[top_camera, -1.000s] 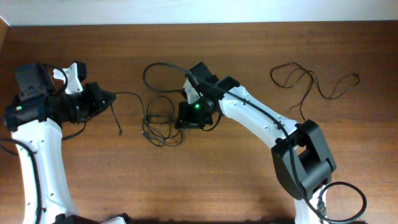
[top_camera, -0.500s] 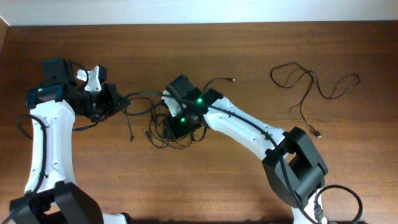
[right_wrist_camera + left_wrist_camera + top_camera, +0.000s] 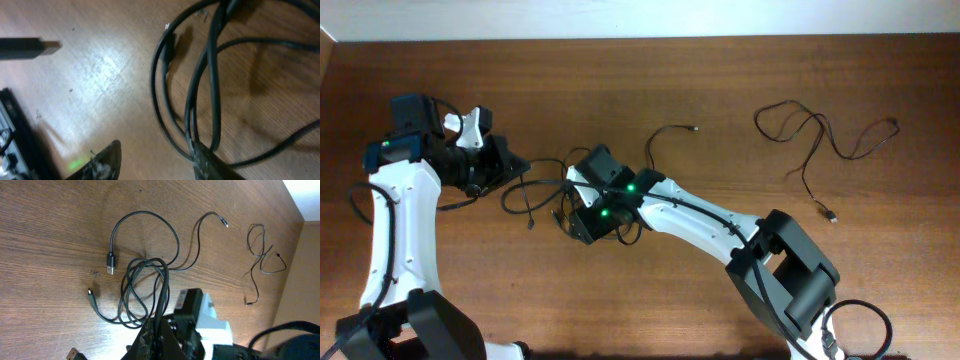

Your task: Untangle cables

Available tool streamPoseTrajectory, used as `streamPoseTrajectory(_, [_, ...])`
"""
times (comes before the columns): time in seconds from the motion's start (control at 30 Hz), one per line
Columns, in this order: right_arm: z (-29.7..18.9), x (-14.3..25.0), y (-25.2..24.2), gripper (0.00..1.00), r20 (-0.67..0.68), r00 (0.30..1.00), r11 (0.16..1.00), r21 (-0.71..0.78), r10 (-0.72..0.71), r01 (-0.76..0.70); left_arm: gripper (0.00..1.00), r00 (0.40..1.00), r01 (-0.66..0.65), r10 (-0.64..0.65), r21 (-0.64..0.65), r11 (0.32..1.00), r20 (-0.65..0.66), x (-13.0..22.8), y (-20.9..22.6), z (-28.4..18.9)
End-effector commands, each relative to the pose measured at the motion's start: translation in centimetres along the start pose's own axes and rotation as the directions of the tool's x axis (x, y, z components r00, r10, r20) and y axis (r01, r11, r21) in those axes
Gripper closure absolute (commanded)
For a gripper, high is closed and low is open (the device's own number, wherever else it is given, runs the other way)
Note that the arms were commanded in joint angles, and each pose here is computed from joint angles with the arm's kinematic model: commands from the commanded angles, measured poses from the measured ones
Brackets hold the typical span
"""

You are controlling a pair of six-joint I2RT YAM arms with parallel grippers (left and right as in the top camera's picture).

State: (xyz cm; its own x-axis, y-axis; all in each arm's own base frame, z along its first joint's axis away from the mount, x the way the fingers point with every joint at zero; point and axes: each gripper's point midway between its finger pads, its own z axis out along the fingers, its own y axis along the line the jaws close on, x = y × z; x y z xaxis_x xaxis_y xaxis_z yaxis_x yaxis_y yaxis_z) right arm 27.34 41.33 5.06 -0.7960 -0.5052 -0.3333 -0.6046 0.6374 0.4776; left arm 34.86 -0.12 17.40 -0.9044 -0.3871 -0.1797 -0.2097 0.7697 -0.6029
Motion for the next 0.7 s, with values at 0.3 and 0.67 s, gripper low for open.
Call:
streamPoseTrajectory(0.3, [2.7, 4.8, -3.3, 0.64, -0.056, 0.998, 0.998, 0.059, 0.026, -0.023, 1.0, 1.0, -0.029, 0.029, -0.014, 0.999, 0.009, -0.4, -0.1, -0.2])
streamPoseTrajectory(0.67, [-0.2, 12.9, -7.1, 0.86, -0.285, 0.836, 0.876, 0.275, 0.468, -0.396, 1.0, 0.965, 0.245, -0.218, -0.216, 0.945, 0.143, -2.1, 5.7, -2.1])
